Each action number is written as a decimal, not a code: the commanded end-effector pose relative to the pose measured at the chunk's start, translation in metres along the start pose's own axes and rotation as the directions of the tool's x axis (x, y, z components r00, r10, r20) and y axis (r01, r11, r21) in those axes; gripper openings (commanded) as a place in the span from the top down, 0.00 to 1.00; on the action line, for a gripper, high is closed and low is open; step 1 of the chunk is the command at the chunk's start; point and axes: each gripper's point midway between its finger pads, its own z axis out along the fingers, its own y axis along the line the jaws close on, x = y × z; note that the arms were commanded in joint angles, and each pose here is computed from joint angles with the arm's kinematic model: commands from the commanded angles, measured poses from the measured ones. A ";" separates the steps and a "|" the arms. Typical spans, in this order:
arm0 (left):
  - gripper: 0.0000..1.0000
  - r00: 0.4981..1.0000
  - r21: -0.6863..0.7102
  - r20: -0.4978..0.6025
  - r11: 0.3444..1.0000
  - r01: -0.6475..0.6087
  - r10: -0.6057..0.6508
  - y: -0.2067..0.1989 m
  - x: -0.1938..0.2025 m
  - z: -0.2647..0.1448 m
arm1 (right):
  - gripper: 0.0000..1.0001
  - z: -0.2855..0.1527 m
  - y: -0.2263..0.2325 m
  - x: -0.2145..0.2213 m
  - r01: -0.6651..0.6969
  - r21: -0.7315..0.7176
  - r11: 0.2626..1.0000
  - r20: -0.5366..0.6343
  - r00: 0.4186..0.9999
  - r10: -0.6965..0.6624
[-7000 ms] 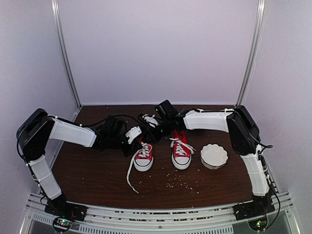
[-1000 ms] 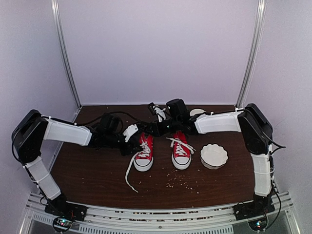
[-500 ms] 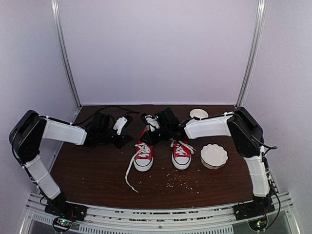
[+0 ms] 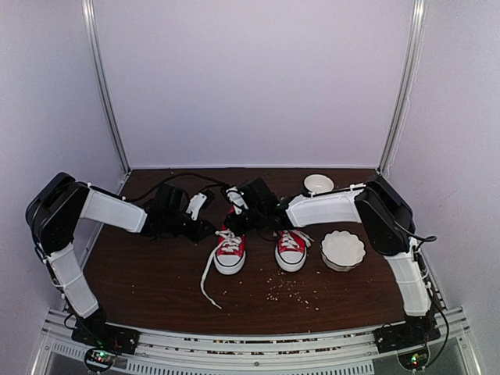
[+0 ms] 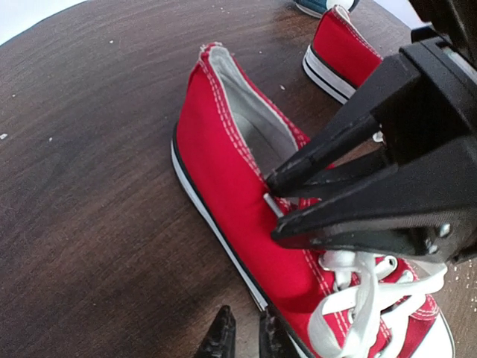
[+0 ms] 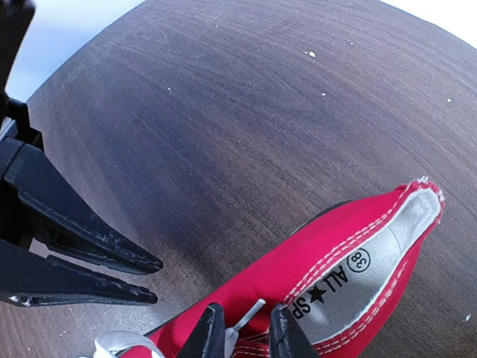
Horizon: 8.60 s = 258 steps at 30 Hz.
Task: Tie the shoes
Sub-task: Pull the crossed shoelace from the shoe, then pass from the left arm to the right
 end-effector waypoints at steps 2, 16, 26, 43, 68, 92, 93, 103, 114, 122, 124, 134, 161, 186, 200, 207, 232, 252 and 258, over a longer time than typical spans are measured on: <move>0.88 0.999 0.045 0.049 0.999 0.014 -0.016 -0.006 -0.017 0.004 | 0.78 0.003 -0.002 -0.004 0.038 0.077 0.996 0.001 0.999 -0.039; 0.85 0.999 0.079 0.036 0.996 0.030 -0.032 -0.009 -0.016 0.011 | 0.77 0.000 -0.004 0.007 0.060 0.153 0.986 -0.086 0.995 -0.047; 0.85 0.993 0.097 0.042 0.990 0.105 -0.110 -0.011 -0.012 0.014 | 0.76 0.001 0.008 0.013 0.083 0.172 0.982 -0.114 0.991 -0.063; 0.86 0.968 0.066 0.062 0.968 0.241 -0.245 -0.003 -0.002 0.012 | 0.98 0.006 0.002 0.014 0.163 0.229 0.960 -0.186 0.975 -0.122; 0.85 0.983 0.064 0.077 0.985 0.159 -0.164 -0.005 -0.011 0.006 | 1.00 -0.053 0.012 -0.079 0.089 0.136 0.987 0.149 0.983 -0.109; 0.78 0.994 0.162 0.099 0.987 0.019 -0.036 -0.037 -0.024 0.004 | 0.85 -0.075 -0.007 -0.067 -0.155 -0.167 0.974 0.221 0.957 0.190; 0.77 0.995 0.160 0.095 0.987 0.016 -0.032 -0.037 -0.023 0.004 | 0.85 -0.077 -0.010 -0.068 -0.152 -0.159 0.975 0.222 0.957 0.186; 0.76 0.996 0.157 0.087 0.987 0.017 -0.031 -0.035 -0.022 0.006 | 0.72 -0.047 -0.025 -0.055 -0.144 -0.073 0.987 0.082 0.985 0.150; 0.75 0.995 0.095 0.090 0.995 0.030 -0.039 -0.026 -0.021 0.002 | 0.64 -0.013 -0.012 -0.035 -0.118 -0.108 0.987 -0.057 0.992 0.113; 0.74 0.995 0.090 0.089 0.996 0.029 -0.037 -0.025 -0.021 0.002 | 0.65 -0.006 -0.013 -0.023 -0.121 -0.104 0.987 -0.096 0.989 0.111; 0.74 0.995 0.090 0.088 0.996 0.028 -0.036 -0.025 -0.021 0.002 | 0.67 -0.006 -0.014 -0.022 -0.117 -0.103 0.988 -0.098 0.989 0.107; 0.74 0.996 0.098 0.087 0.995 0.016 -0.024 -0.027 -0.022 0.001 | 1.00 -0.026 -0.010 -0.044 -0.097 -0.106 0.990 -0.017 0.995 0.096; 0.34 0.940 -0.219 -0.310 0.973 0.077 -0.144 -0.068 0.109 -0.041 | 1.00 -0.071 -0.026 -0.059 -0.078 -0.106 0.991 0.198 0.975 0.098; 0.77 0.780 -0.224 -0.605 0.974 0.020 -0.156 -0.102 0.187 -0.068 | 1.00 -0.091 -0.017 -0.065 -0.010 -0.094 0.996 0.242 0.970 0.033; 1.00 0.984 -0.519 -0.177 0.845 -0.126 0.039 -0.041 0.047 -0.083 | 1.00 -0.085 -0.004 -0.081 0.019 -0.130 0.991 0.285 0.958 0.019; 1.00 0.970 -0.565 0.103 0.816 -0.125 0.220 -0.033 -0.066 -0.086 | 1.00 -0.085 -0.002 -0.116 -0.013 -0.135 0.991 0.370 0.927 0.062; 1.00 0.877 -0.622 0.471 0.671 0.405 -0.093 0.125 -0.010 -0.179 | 1.00 -0.211 -0.230 0.029 -0.541 0.148 0.828 0.496 0.764 0.411; 1.00 0.865 -0.642 0.471 0.604 0.472 -0.175 0.141 0.043 -0.197 | 1.00 -0.240 -0.280 0.076 -0.698 0.095 0.710 0.570 0.623 0.536; 1.00 0.927 -0.551 0.348 0.769 0.325 -0.142 0.106 0.018 -0.141 | 1.00 -0.204 -0.229 0.033 -0.476 0.228 0.850 0.411 0.838 0.359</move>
